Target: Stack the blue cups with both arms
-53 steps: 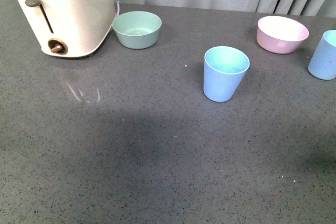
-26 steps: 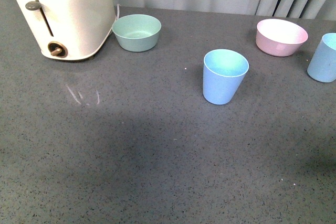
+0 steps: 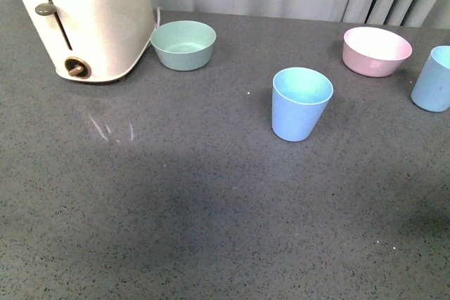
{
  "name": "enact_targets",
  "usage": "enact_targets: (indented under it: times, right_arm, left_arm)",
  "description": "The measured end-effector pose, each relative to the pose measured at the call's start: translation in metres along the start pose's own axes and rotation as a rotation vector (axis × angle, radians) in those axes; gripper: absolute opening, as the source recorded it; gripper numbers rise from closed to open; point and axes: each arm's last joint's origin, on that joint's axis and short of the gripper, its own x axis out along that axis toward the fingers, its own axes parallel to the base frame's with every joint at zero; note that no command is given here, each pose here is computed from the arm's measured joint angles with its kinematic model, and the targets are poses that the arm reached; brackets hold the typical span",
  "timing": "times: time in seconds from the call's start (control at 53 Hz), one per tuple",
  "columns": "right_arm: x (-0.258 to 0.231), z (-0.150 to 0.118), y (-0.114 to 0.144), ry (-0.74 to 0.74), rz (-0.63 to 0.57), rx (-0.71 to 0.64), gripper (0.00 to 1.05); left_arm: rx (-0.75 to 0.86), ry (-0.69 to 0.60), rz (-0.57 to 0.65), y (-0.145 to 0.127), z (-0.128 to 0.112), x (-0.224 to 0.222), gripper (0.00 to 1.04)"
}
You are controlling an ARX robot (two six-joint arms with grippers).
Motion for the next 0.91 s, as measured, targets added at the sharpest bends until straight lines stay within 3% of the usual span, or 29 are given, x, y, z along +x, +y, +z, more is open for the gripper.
enact_targets:
  times: [0.075,0.132,0.17,0.283,0.472,0.604,0.906]
  right_arm:
    - [0.000,0.000,0.000,0.000,0.000,0.000,0.96]
    - [0.000,-0.001,-0.001,0.081,-0.028,0.027,0.96]
    - [0.004,-0.004,-0.003,0.264,-0.050,0.050,0.96]
    - [0.022,0.000,-0.010,0.348,-0.077,0.028,0.96]
    - [0.115,0.036,-0.028,0.312,-0.040,-0.226,0.96]
    - [0.181,0.022,-0.033,0.455,0.007,-0.331,0.96]
    - [0.270,-0.013,-0.025,0.624,0.061,-0.485,0.96]
  left_arm:
    - [0.000,0.000,0.000,0.000,0.000,0.000,0.02]
    - [0.000,0.000,0.000,0.000,0.000,0.000,0.12]
    - [0.000,0.000,0.001,0.000,0.000,0.000,0.22]
    - [0.000,0.000,0.000,0.000,0.000,0.000,0.37]
    - [0.000,0.000,0.000,0.000,0.000,0.000,0.74]
    - [0.000,0.000,0.001,0.000,0.000,0.000,0.95]
    - [0.002,0.000,0.000,0.000,0.000,0.000,0.96]
